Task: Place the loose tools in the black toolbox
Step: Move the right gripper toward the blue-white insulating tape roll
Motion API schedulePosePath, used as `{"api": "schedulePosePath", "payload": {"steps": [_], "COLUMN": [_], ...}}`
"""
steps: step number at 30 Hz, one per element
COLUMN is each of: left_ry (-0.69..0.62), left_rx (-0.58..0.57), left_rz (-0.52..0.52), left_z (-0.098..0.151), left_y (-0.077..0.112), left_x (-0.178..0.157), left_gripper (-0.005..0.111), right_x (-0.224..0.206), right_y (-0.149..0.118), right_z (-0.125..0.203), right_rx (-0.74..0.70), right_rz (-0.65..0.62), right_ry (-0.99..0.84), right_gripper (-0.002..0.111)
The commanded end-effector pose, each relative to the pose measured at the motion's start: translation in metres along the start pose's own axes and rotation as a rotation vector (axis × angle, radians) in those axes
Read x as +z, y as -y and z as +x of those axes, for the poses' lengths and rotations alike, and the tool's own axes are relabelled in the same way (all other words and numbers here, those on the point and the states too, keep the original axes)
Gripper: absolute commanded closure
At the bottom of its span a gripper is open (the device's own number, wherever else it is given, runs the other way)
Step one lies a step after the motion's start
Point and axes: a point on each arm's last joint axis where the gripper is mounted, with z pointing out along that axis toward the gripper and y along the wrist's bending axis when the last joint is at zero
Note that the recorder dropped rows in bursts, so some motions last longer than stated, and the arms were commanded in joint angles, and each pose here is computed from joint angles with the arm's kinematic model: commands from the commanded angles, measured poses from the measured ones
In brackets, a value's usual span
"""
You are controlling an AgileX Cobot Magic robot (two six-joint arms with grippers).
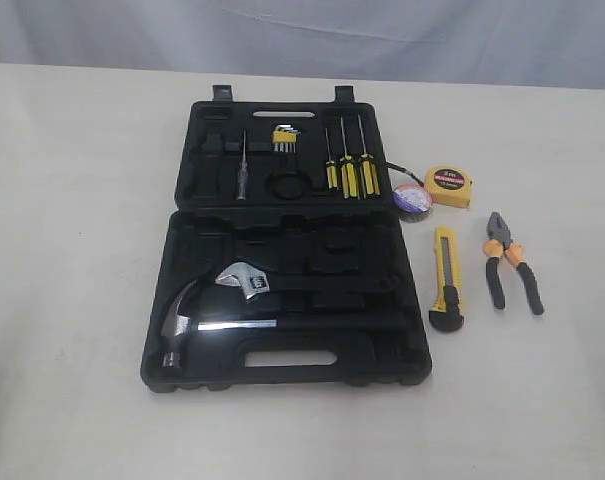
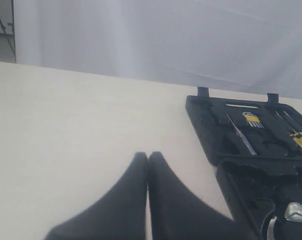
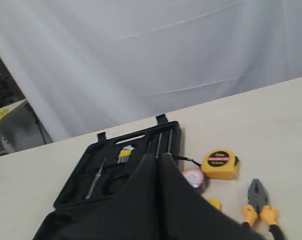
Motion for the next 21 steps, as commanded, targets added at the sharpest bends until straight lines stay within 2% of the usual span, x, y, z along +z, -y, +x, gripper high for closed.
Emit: {"api": "schedulePosePath", "payload": {"steps": [1,7,11,15,19,21], "left_ry": [0.000,0.000,0.000,0.000,0.000,0.000], "left_rx": [-0.004,-0.004,-0.004,-0.004,-0.004,-0.004], "left_rz": [0.007,0.007,0.007,0.007,0.007,0.007], "left_z": [-0.001,-0.001,-0.001,-0.001,-0.001,-0.001], "left_y": [0.001,0.001,0.001,0.001,0.001,0.001], "left_x": [0.000,0.000,0.000,0.000,0.000,0.000], "left_gripper": [0.107,0.107,0.107,0.107,0.107,0.107], "right_x": [0.012,0.073,0.133,0.191,0.244,0.263], "right_y": [-0.033,-0.069,-0.077,-0.066,-0.044,-0.034], "right_z": [-0.053,-0.120,-0.143,-0.142,-0.122,-0.104], "right_rx": [-0.079,-0.158,-0.180,-0.225,-0.243,-0.234], "right_rz": [-0.059,-0.085,-0.045,0.051,0.180,0.206], "right_ry": [-0.141,-0.452,-0.743,-1.015,-1.097,-1.156], "right_gripper": [0.109,0.109,0.109,0.109,0.109,0.109]}}
